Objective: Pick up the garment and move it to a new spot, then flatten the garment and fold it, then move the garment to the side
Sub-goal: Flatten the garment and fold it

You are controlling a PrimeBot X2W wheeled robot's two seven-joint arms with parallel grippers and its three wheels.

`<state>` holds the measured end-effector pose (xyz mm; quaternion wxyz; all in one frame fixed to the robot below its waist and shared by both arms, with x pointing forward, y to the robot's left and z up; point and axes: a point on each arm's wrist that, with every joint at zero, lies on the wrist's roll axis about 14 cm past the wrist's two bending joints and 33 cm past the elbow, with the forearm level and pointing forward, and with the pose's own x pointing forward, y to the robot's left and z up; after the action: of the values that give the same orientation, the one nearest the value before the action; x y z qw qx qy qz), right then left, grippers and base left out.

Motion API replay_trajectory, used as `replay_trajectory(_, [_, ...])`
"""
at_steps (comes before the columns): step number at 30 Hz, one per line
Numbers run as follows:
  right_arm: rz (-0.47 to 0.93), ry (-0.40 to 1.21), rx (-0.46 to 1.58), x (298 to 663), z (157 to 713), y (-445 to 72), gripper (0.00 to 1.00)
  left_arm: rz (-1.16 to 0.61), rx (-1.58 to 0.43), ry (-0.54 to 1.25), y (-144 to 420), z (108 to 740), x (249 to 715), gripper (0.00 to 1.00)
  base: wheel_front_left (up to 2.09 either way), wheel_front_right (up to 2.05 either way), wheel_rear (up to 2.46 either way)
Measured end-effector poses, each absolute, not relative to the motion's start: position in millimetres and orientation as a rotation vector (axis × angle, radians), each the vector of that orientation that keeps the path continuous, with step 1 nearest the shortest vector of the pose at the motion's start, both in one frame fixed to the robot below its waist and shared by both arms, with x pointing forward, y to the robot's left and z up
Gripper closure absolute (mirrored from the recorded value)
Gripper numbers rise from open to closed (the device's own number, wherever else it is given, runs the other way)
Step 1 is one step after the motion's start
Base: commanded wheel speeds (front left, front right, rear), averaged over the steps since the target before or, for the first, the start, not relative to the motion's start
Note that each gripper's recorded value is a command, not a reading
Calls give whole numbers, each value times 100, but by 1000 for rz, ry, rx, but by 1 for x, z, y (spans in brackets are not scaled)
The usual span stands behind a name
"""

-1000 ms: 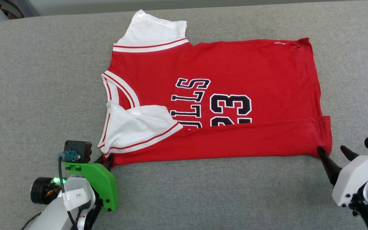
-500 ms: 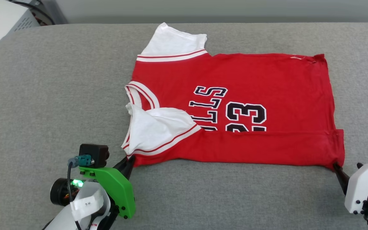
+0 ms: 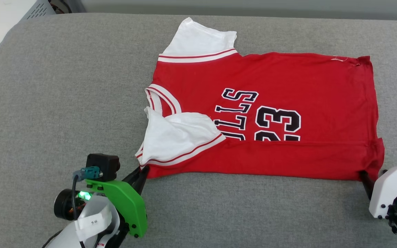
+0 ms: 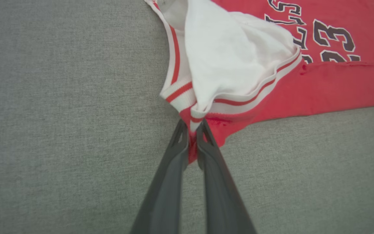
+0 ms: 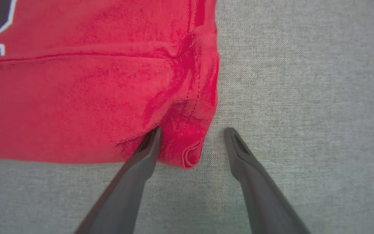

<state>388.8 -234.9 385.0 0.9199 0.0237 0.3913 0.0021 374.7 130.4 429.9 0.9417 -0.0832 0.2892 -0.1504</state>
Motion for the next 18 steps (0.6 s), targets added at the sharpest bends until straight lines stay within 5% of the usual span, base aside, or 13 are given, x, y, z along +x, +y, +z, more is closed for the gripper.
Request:
replay_trajectory(1, [4,805,49,390,384,-235,53,-305,-168,593,131,429,374,100,0,0,0])
replay_trajectory(2, [4,807,50,390,383,-235,84,-305,-166,595,131,428,374,100,0,0,0])
replay_trajectory(3, [5,809,49,390,382,-235,100,-304,-165,596,132,428,374,100,0,0,0])
replay_trajectory(18, [-7,727,-6,372,427,-262,100,-307,-144,688,137,415,326,100,0,0,0])
